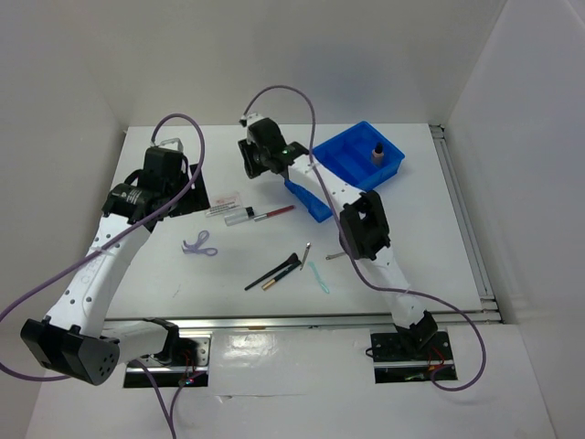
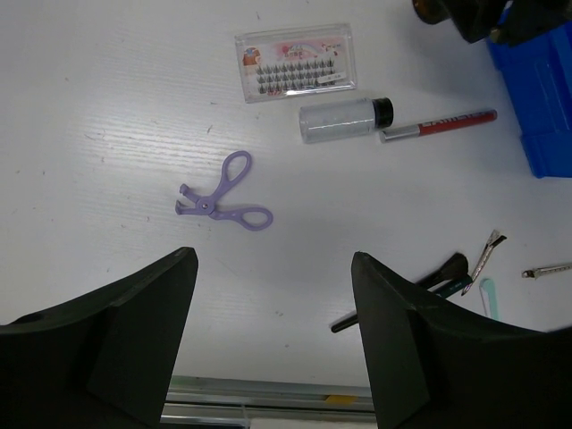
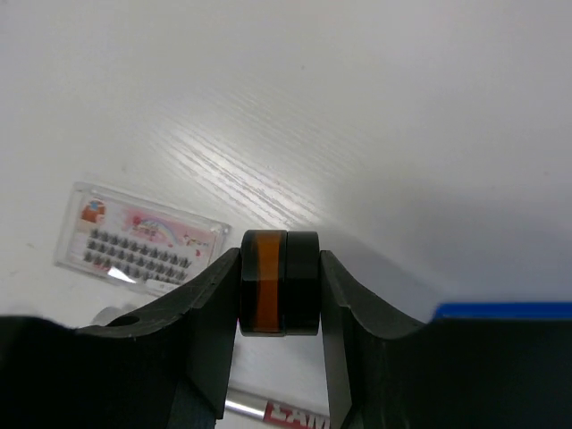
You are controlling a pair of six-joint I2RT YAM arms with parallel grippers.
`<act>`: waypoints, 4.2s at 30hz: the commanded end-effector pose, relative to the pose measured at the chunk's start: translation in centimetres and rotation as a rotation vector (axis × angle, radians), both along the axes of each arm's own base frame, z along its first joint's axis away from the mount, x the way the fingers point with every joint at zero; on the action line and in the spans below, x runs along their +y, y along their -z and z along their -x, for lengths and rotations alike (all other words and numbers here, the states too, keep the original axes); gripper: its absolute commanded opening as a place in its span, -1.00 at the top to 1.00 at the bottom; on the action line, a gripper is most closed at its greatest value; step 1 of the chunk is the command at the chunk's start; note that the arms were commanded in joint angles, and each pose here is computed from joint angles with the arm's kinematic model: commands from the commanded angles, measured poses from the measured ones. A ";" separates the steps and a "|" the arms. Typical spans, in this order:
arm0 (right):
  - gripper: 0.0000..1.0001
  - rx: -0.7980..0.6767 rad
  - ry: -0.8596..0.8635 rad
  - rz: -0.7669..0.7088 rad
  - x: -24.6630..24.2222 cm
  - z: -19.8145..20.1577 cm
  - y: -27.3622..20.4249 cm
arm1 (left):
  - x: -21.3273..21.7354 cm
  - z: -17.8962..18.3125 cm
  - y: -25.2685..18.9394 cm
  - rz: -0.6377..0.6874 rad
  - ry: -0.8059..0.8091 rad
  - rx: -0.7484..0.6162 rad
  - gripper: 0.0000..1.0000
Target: Organize the makeup
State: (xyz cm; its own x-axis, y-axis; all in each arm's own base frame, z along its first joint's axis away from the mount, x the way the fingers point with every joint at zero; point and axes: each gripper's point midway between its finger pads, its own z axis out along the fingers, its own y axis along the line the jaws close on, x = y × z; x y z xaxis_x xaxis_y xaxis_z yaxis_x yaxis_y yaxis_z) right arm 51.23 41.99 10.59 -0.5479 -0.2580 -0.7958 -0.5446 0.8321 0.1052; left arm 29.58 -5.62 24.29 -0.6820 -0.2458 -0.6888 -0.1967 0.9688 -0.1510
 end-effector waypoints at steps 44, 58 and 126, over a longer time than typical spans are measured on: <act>-0.78 -0.049 0.790 -0.143 -37.5 -14.9 -6.1 | -0.4 -1.1 -0.3 0.011 0.003 0.016 -0.98; -0.44 -0.110 0.322 -0.158 -17.3 -3.5 -15.3 | 0.3 -0.9 -2.8 0.030 -0.050 -0.056 -0.98; -0.78 0.808 0.735 -0.531 6.4 11.2 4.9 | 3.9 3.5 -3.7 -0.005 -0.187 -0.130 -0.83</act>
